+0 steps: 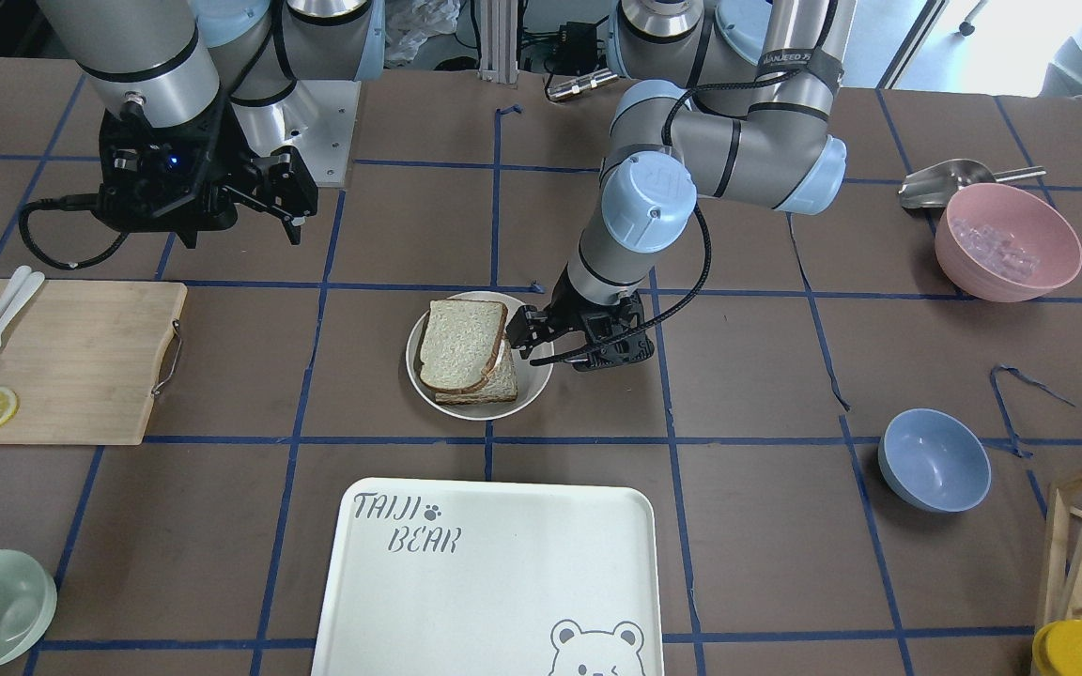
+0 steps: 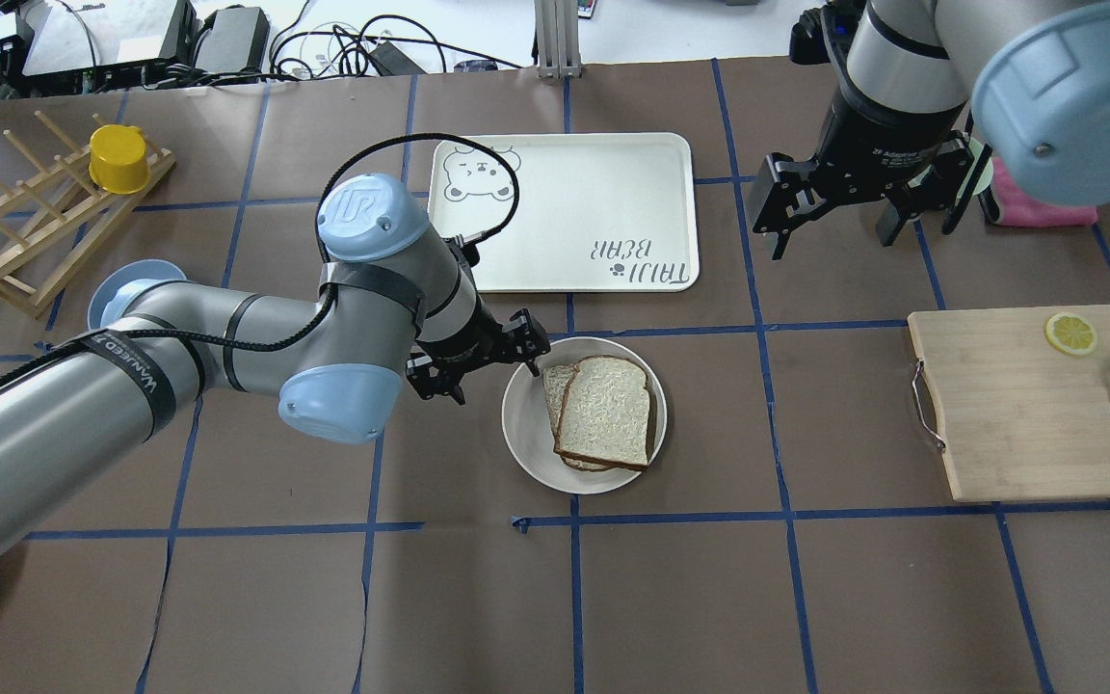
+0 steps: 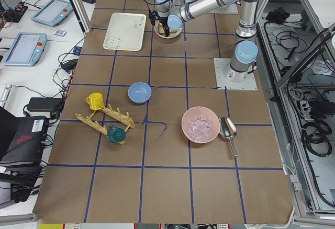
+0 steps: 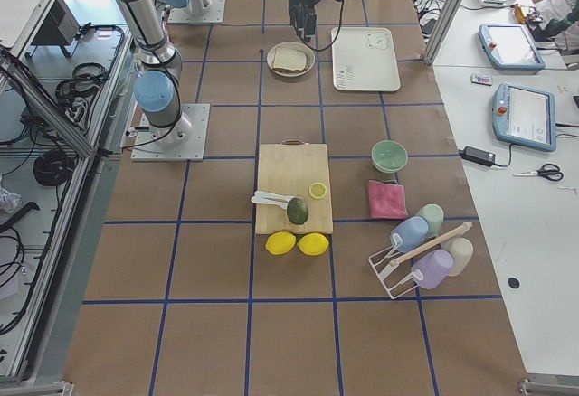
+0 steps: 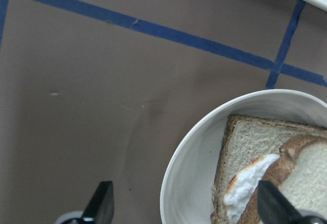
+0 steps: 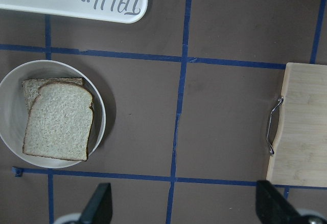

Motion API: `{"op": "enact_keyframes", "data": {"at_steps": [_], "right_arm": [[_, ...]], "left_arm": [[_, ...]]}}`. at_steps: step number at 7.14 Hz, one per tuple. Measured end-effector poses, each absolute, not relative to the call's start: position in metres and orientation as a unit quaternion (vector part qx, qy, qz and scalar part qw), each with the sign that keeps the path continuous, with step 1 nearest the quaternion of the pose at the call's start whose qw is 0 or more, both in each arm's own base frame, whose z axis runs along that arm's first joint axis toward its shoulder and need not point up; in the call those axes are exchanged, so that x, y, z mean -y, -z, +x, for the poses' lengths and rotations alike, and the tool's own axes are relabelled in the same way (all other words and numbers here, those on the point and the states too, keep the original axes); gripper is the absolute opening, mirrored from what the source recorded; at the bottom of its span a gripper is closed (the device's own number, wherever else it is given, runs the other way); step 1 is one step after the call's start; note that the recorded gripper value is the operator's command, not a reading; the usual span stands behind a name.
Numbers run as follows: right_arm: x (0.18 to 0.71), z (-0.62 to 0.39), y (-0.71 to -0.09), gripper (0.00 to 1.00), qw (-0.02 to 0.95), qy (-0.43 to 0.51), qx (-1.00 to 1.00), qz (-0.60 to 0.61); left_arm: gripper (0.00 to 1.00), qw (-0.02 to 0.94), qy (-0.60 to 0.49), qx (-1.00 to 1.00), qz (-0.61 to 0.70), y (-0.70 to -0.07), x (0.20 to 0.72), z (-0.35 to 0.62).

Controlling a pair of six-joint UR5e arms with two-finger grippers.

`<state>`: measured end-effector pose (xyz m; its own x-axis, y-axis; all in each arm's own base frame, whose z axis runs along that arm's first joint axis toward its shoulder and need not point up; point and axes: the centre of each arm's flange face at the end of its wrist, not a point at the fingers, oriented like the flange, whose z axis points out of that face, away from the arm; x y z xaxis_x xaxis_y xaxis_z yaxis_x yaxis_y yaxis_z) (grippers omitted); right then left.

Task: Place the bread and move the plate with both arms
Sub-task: 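Reach the left gripper to the white plate's rim while the right arm withdraws, then grip the white plate's rim with the left gripper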

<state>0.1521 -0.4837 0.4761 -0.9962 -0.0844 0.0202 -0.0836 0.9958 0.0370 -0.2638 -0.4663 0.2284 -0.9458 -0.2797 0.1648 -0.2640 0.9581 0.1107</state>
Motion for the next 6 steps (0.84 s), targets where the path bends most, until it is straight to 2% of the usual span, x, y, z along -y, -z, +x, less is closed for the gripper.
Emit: {"op": "enact_keyframes", "data": {"at_steps": [2,3,6], "right_arm": [[0.483,0.151,-0.478,1.00,0.012,0.015,0.999,0.043],[0.484,0.151,-0.478,1.00,0.012,0.013,0.999,0.042],[0.488,0.150,-0.481,1.00,0.013,-0.004,0.999,0.040]], "left_arm": [[0.77,0.085,0.057,0.986,0.133,-0.212,0.466,-0.267],[0.75,0.083,0.064,0.986,0.132,-0.205,0.465,-0.268],[0.38,0.079,0.082,0.985,0.126,-0.191,0.457,-0.267]]}}
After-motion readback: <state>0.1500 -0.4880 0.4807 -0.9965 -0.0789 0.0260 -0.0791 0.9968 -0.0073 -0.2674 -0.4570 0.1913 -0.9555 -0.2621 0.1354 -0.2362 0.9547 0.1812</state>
